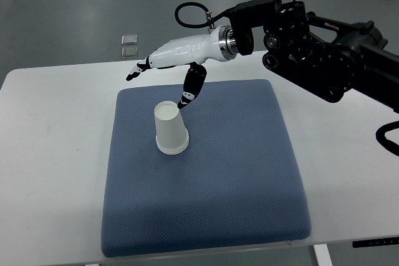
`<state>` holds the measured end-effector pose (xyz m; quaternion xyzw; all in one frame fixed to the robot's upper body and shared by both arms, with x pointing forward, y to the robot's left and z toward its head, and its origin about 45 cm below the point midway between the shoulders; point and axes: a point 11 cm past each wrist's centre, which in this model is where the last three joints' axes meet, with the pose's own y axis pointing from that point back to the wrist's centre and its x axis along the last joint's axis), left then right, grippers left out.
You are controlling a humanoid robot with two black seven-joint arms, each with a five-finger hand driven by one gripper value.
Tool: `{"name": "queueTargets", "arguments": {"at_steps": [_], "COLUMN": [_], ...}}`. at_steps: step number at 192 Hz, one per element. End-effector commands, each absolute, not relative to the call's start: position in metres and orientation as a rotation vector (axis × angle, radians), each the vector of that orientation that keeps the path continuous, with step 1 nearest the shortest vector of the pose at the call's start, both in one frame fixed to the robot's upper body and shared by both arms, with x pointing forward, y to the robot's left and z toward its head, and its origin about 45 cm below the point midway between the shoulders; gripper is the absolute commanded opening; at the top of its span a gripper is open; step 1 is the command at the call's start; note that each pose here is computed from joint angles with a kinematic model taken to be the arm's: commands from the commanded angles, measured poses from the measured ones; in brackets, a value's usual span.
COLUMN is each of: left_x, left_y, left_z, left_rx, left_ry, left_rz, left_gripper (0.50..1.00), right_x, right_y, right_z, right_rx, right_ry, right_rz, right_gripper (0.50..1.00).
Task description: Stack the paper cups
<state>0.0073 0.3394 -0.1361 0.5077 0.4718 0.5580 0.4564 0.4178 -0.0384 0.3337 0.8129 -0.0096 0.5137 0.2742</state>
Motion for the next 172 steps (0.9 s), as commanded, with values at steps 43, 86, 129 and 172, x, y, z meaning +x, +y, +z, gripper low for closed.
{"name": "queueTargets", "arguments": {"at_steps": [43, 86, 129, 172], "left_x": [0.007, 0.007, 0.007, 0.007], "left_y": [0.339, 0.339, 0.339, 0.339], "left_z": [-0.136, -0.136, -0.136, -0.136], "left_rx": [1.252, 1.25, 1.25, 1.251], "left_ry": [1.162, 1.164, 1.164, 1.163], "left_rz": [1.375, 1.375, 1.375, 1.376], "left_gripper": [1.0, 1.0, 1.0, 1.0], "right_x": [0.44, 0.473, 0.485, 0.473], "right_y": [-0.09, -0.168, -0.232, -0.274], "right_z": [0.313, 0.275, 0.236, 0.193], "right_rx": [2.217, 2.347, 2.388, 2.346], "right_ry": [-0.245, -0.787, -1.333, -1.741], "right_rz": [1.274, 0.877, 0.42, -0.051], "right_gripper": [0.915, 0.915, 0.915, 0.915]}}
